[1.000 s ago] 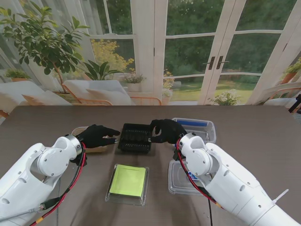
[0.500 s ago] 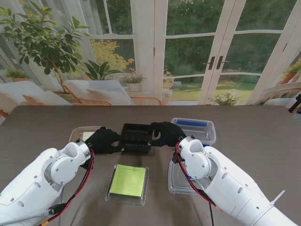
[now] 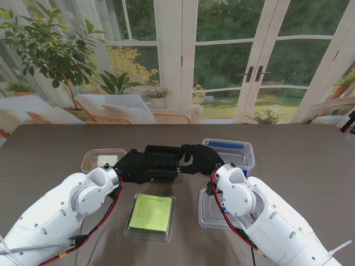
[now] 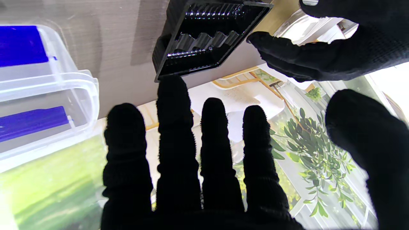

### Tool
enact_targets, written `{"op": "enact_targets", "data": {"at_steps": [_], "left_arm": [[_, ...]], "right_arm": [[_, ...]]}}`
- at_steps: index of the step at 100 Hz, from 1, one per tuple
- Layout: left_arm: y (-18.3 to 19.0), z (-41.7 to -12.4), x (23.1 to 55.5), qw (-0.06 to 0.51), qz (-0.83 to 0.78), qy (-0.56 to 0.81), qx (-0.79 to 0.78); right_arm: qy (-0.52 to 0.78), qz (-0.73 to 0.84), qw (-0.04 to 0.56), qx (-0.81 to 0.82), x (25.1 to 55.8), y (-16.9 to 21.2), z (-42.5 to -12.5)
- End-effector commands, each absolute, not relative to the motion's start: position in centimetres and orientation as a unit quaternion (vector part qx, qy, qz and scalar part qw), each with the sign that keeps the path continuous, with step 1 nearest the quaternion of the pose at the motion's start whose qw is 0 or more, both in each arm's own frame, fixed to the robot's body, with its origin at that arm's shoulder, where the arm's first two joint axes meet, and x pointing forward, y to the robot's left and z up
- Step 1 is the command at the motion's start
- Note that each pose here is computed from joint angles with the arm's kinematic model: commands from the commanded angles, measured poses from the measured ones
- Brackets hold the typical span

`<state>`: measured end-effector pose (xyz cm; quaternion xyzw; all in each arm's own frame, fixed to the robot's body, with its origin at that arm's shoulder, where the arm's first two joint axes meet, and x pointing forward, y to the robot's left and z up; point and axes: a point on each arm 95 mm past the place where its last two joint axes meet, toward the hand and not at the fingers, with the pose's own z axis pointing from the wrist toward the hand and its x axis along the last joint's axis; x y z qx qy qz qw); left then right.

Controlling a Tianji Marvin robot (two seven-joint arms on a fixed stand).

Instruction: Pair container bodies with their lids

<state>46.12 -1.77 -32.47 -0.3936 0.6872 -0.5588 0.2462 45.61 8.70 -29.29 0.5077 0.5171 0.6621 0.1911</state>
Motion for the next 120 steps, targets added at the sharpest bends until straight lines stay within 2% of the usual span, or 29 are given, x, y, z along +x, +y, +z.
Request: {"op": "enact_targets", "data": {"at_steps": [1,56,120], "left_arm": [[-2.4,-32.4,46.5,0.247,-0.554,0.689,-0.396],[-4.0,-34.7,48.2,0.295,-0.517,0.722,-0.352],[-4.7,-35.6,48.5,0.298,-0.504,0.739,-0.334]], "right_arm": [[0.520,0.659,0.187,0.510,45.3,8.6,-29.4],[0.509,0.660,0.182,0.522,45.2,7.4,-29.2],[0.502,0.656,0.178,0.535,45.2,6.8,-29.3]]}}
